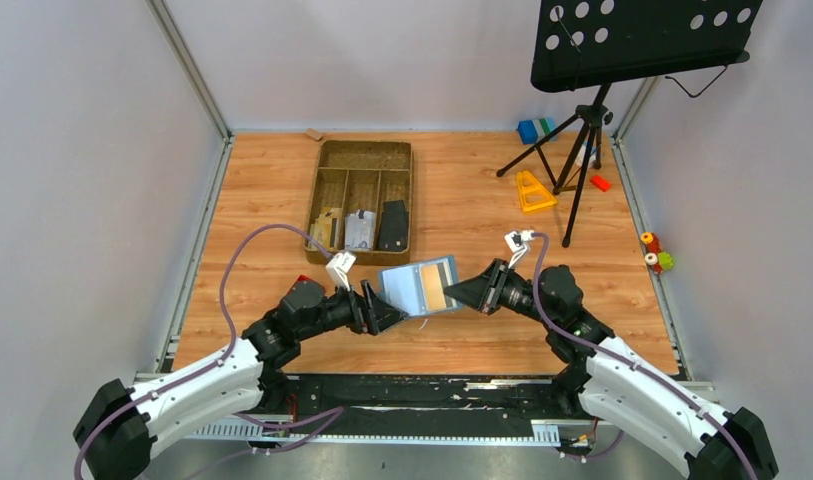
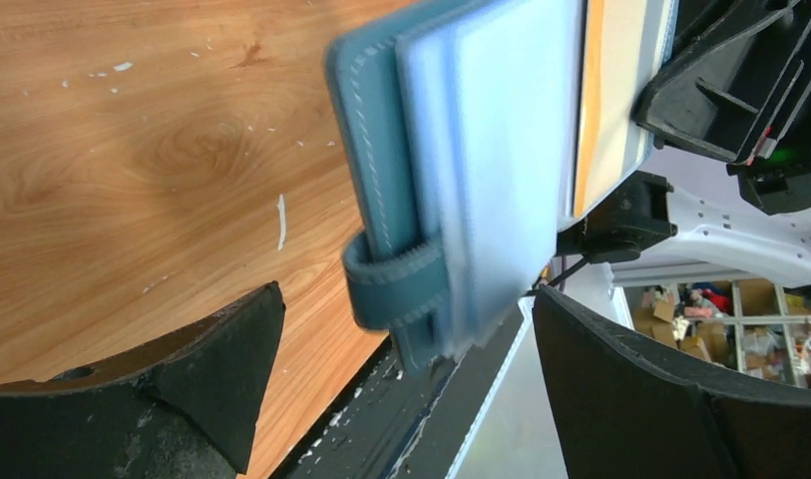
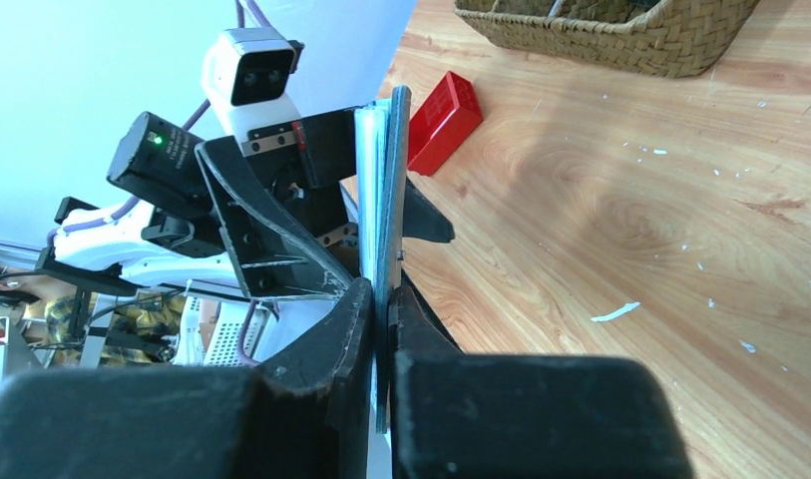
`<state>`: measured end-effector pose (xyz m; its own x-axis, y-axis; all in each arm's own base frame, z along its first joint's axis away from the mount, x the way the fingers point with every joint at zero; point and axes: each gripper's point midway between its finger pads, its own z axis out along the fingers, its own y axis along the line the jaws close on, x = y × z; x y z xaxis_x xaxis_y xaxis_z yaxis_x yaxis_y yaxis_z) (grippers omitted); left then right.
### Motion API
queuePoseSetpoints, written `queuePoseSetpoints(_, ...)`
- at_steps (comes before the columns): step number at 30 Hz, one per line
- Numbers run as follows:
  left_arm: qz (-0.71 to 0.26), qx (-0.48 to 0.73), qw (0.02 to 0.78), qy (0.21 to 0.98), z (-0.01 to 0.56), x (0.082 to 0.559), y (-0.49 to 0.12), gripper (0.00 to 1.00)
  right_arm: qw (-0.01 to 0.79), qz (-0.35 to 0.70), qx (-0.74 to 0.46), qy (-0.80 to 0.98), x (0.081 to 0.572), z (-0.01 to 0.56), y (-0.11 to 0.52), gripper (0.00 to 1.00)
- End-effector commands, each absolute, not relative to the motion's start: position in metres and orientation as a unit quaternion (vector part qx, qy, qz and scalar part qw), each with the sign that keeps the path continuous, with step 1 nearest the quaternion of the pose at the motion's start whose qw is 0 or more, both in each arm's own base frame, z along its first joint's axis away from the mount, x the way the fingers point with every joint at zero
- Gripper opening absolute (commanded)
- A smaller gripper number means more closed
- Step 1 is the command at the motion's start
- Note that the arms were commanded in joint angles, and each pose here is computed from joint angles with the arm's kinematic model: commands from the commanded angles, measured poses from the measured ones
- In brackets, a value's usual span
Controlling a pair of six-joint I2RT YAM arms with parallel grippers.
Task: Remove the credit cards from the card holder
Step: Remove the credit card from the card holder.
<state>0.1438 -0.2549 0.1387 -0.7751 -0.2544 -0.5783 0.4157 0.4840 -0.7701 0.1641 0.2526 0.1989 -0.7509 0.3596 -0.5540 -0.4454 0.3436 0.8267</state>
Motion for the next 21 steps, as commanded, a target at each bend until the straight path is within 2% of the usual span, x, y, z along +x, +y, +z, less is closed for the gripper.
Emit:
queuePoseSetpoints(1,-0.576,0.055,0.353,0.735,0.174,0.147,-0.272,0.99,0.349,0.614,-0.053,0.706,0.157,0.237,0.263,0.00)
queuePoseSetpoints(2,-0.589,0.055,0.355,0.724,0.180,0.147,-0.274,0.97,0.345,0.615,-0.059,0.707,0.156,0.237,0.264,0.00)
queuePoseSetpoints(4,-0.606,0.055,0.359,0.708,0.188,0.148,-0.278,0.84,0.337,0.613,-0.069,0.711,0.154,0.237,0.267,0.00)
queuePoseSetpoints(8,-0.609,0.042,0.373,0.699,0.193,0.155,-0.279,0.40,0.325,0.603,-0.093,0.722,0.152,0.234,0.271,0.01)
queuePoseSetpoints(10,-0.608,0.041,0.380,0.696,0.194,0.156,-0.277,0.20,0.319,0.600,-0.102,0.726,0.150,0.232,0.273,0.09)
queuePoseSetpoints(12,-0.608,0.045,0.386,0.692,0.198,0.156,-0.276,0.03,0.317,0.598,-0.107,0.729,0.150,0.231,0.274,0.22)
queuePoseSetpoints(14,-0.608,0.048,0.391,0.689,0.201,0.155,-0.274,0.00,0.320,0.595,-0.110,0.729,0.149,0.231,0.273,0.34)
queuePoseSetpoints(16,-0.603,0.046,0.395,0.692,0.200,0.155,-0.272,0.00,0.325,0.596,-0.114,0.725,0.149,0.234,0.272,0.39)
queuePoseSetpoints(18,-0.602,0.044,0.396,0.692,0.199,0.154,-0.270,0.00,0.330,0.600,-0.118,0.719,0.147,0.239,0.272,0.41)
queuePoseSetpoints(21,-0.615,0.044,0.393,0.683,0.204,0.151,-0.271,0.00,0.336,0.605,-0.123,0.711,0.146,0.244,0.272,0.38)
